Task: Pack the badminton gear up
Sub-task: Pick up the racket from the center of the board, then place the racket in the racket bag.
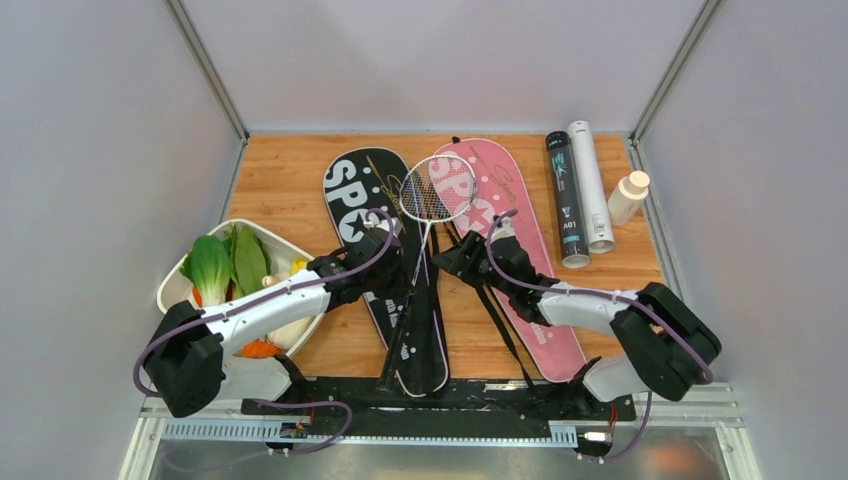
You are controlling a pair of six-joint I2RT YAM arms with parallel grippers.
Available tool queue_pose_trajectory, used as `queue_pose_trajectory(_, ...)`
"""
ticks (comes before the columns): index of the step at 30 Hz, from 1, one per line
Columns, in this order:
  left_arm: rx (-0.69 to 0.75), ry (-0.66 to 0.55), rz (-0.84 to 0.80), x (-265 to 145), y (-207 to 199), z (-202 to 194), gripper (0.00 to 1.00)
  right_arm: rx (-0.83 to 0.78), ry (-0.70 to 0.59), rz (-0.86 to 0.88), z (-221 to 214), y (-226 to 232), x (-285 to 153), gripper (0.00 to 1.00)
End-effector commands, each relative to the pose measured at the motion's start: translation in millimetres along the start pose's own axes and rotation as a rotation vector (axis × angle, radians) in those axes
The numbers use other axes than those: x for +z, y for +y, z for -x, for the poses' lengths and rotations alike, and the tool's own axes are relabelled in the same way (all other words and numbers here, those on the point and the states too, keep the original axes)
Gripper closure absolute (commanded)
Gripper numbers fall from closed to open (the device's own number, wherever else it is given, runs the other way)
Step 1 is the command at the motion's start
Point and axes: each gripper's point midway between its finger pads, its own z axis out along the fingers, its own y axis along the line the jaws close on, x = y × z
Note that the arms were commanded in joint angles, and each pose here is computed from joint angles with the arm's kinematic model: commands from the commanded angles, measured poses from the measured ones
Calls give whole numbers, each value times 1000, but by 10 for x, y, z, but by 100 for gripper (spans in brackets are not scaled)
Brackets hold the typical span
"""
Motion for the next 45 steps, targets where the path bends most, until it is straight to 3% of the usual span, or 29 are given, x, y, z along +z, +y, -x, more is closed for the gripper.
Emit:
queue_pose_trajectory(1,-42,-103,-137,-35,-350,183,100,73,97,224,-167,415,49,39)
queue_pose_trajectory(6,-33,-85,-151,36,-402,119,100,81,158,252,-329,377,180,41)
queue_pose_trajectory(8,-33,-66,-176,48,-449,54,100,73,175,256,-362,381,230,47)
queue_pose_trajectory(10,-30,-65,-197,44,-499,25,100,65,186,266,-378,401,258,63)
queue_pose_trajectory(12,-25,-64,-193,26,-510,13,95,66,184,276,-376,406,234,85)
queue_pose_trajectory(14,-15,-68,-167,-12,-482,33,82,63,178,282,-357,406,177,100)
queue_pose_trajectory(17,18,-73,-89,-99,-367,75,61,55,195,302,-306,407,29,100)
queue_pose_trajectory(23,74,-118,55,-246,-227,286,37,-7,215,265,-126,260,-336,100)
queue_pose_trajectory(28,97,-106,144,-145,-224,297,33,-50,173,141,-8,127,-696,100)
queue_pose_trajectory(36,179,-83,251,102,-478,70,29,29,-80,58,403,-176,-1137,100)
queue_pose_trajectory(45,213,-41,386,456,-392,-278,28,17,-114,24,493,-323,-1230,100)
